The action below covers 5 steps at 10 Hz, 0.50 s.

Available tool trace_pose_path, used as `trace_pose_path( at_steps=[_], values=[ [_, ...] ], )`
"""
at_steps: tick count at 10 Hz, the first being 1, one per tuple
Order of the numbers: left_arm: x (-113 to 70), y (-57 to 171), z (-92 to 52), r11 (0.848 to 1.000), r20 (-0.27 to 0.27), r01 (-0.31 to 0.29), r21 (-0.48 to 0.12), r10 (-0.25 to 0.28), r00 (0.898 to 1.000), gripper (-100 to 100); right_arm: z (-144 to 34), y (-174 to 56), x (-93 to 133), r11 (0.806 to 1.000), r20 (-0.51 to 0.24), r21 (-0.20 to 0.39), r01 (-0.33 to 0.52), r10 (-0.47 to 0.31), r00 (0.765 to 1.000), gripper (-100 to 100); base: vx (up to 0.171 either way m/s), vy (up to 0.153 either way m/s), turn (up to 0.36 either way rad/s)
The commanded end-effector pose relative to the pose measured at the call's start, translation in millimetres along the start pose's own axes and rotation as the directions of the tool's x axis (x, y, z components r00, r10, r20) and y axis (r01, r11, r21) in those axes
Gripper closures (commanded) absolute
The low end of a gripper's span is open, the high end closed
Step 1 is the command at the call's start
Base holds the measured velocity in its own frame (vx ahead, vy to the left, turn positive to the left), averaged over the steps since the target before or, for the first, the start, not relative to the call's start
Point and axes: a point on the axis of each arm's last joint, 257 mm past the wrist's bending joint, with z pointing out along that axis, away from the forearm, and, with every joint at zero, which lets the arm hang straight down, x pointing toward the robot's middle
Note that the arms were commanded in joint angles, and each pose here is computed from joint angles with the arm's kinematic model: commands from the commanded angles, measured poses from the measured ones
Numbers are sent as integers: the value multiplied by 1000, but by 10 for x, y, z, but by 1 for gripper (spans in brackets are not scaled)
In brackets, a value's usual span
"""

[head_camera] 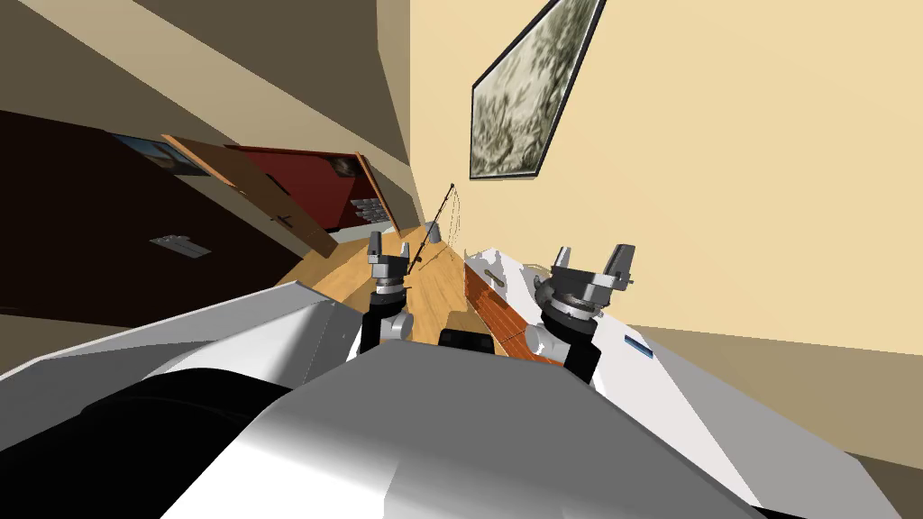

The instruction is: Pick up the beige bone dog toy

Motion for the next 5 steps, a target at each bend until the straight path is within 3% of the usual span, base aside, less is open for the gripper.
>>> trace_pose_path(
  at_steps=[1,5],
  values=[
    [0,0,0,1000,0,0,0,0,1000,0,-29,-60,72,1000,-45,24,3,-2,999,-100,-14,38,21],
    [0,0,0,1000,0,0,0,0,1000,0,-176,-296,237,994,-149,109,19,-3,989,-100,-41,96,29]
  ],
)
